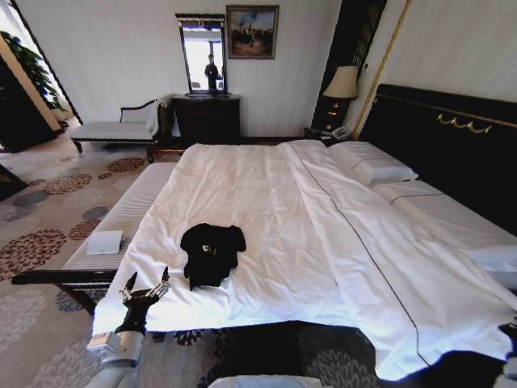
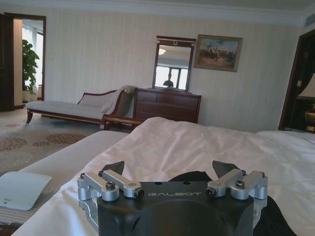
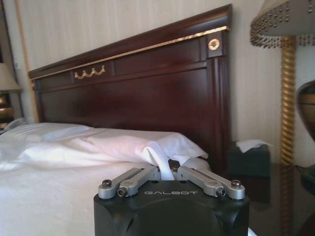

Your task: Fold the clothes on the bed.

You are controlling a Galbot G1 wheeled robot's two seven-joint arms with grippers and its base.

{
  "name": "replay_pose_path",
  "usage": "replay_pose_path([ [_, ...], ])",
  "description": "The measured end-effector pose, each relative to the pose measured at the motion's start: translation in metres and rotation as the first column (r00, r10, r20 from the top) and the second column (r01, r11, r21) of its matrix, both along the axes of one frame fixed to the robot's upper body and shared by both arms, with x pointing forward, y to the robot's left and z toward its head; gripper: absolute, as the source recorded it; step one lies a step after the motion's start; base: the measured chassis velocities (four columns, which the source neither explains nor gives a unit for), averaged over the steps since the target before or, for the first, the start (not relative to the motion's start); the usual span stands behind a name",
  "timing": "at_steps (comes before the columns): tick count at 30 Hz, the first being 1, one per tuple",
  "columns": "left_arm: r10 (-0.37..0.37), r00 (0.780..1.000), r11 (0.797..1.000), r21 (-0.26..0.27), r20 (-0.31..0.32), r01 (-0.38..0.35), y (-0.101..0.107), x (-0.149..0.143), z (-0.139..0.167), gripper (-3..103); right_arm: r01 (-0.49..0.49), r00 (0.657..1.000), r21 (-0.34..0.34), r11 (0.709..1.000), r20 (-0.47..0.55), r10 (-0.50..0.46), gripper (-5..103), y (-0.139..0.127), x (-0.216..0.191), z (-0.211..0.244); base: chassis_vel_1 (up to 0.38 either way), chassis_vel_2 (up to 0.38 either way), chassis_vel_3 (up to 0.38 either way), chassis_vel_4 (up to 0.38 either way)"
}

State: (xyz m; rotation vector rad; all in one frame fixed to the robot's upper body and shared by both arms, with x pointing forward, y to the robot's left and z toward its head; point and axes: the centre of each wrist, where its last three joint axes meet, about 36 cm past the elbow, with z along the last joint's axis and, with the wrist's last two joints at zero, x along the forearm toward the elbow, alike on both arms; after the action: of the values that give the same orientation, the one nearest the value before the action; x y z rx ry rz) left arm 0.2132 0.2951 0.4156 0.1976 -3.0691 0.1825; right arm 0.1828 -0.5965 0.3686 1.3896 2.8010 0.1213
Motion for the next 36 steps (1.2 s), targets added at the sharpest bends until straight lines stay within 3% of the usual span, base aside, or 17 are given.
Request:
replay_pose_path([
  [7, 0.006, 1.000, 1.000, 0.001, 0.001, -0.006, 0.001, -0.001, 0.001, 100, 0.083, 0.997, -0.007, 0.997, 0.001, -0.083, 1, -0.032, -0.007, -0.002, 0.000, 0.000, 0.000, 0.000],
  [16, 0.004, 1.000, 1.000, -0.008, -0.002, -0.004, -0.003, -0.001, -0.001, 100, 0.085, 0.995, 0.034, 0.996, -0.059, -0.083, 1, -0.005, -0.020, -0.035, 0.000, 0.000, 0.000, 0.000],
  [20, 0.006, 1.000, 1.000, -0.004, -0.002, -0.006, -0.002, -0.001, -0.001, 100, 0.085, 0.990, 0.007, 0.996, -0.110, -0.083, 1, -0.001, -0.022, -0.049, 0.000, 0.000, 0.000, 0.000],
  [26, 0.004, 1.000, 1.000, 0.005, -0.005, -0.004, 0.001, -0.002, 0.000, 100, 0.074, 0.990, -0.001, 0.997, -0.122, -0.074, 27, 0.002, -0.027, -0.056, -0.014, -0.026, -0.044, -0.022],
  [28, 0.003, 1.000, 1.000, 0.005, -0.004, -0.003, 0.001, -0.002, 0.001, 100, 0.072, 0.990, -0.001, 0.997, -0.118, -0.072, 27, 0.003, -0.026, -0.055, 0.000, 0.000, 0.000, 0.000],
  [33, -0.006, 1.000, 1.000, 0.002, -0.001, 0.006, -0.002, 0.002, 0.002, 100, 0.060, 0.993, -0.004, 0.998, -0.104, -0.060, 54, 0.007, -0.027, -0.049, 0.000, 0.000, 0.000, 0.000],
  [35, -0.007, 1.000, 1.000, 0.003, -0.002, 0.007, -0.002, 0.002, 0.002, 100, 0.057, 0.993, -0.004, 0.998, -0.102, -0.057, 54, 0.008, -0.027, -0.048, 0.000, 0.000, 0.000, 0.000],
  [36, -0.008, 1.000, 1.000, 0.003, -0.002, 0.008, -0.002, 0.002, 0.002, 100, 0.052, 0.994, -0.007, 0.999, -0.099, -0.052, 60, 0.010, -0.027, -0.046, 0.000, 0.000, 0.000, 0.000],
])
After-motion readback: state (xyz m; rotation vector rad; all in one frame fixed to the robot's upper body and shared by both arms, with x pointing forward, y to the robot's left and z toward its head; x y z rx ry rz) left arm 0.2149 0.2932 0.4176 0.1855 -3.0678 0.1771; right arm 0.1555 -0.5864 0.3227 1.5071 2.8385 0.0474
